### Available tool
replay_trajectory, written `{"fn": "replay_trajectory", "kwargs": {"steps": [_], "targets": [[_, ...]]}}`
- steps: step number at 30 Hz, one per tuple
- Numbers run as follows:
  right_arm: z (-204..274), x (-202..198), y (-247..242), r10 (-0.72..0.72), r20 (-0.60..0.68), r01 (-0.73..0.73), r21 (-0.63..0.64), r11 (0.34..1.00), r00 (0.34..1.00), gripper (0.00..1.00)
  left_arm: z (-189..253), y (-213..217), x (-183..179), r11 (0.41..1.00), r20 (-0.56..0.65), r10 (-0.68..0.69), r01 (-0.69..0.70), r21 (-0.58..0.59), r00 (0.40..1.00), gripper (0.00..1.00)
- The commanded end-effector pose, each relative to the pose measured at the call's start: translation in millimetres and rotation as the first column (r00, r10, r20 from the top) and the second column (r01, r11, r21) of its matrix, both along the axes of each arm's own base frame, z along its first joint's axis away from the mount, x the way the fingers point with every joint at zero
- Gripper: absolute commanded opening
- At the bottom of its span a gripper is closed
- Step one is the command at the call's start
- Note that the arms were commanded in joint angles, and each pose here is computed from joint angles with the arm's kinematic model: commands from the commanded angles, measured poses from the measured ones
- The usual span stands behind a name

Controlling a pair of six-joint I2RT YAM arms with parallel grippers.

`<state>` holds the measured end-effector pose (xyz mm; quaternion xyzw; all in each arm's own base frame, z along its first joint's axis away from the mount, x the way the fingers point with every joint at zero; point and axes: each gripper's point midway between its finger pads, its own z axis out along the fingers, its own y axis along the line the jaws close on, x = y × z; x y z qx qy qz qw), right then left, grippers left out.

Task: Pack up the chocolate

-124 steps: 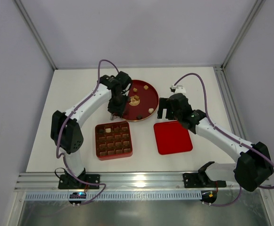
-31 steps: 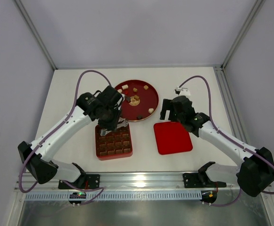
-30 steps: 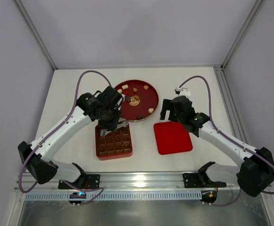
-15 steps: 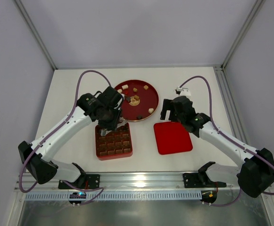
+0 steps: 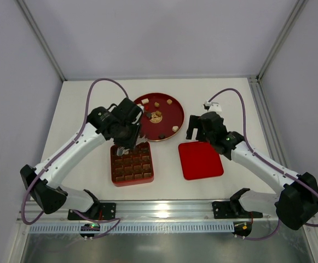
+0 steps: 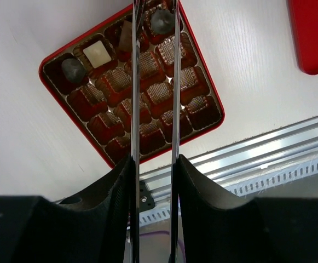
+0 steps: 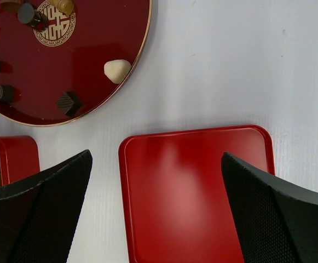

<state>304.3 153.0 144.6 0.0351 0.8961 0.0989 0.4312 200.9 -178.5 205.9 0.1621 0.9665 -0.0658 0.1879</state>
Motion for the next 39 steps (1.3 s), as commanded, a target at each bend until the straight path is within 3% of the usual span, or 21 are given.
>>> {"fn": "replay_trajectory", "kwargs": {"steps": [1, 13, 25, 39], "targets": [[9.7, 3.5, -4.1, -0.024, 0.037, 0.024, 0.010, 1.000, 0.999, 1.00, 26.7, -3.3, 15.4, 1.000, 0.095, 0.009, -0.007, -0.022, 0.995, 0.37], [15.0, 5.2, -4.3, -0.002, 0.042, 0.002, -0.009, 1.000, 0.999, 1.00, 41.4, -13.5, 76.4, 0.998, 0.159, 0.056, -0.054, -0.017, 0.986, 0.38], [17.0, 4.8, -2.4, 0.022, 0.042, -0.022, -0.006, 1.000, 0.999, 1.00, 17.9, -11.5, 138.4, 0.994, 0.138, 0.107, -0.108, -0.001, 0.985, 0.38], [13.0, 6.5, -0.7, 0.033, 0.034, -0.033, -0.004, 0.999, 0.999, 1.00, -11.6, 3.3, 155.5, 0.987, 0.087, 0.156, -0.159, 0.036, 0.984, 0.37]]}}
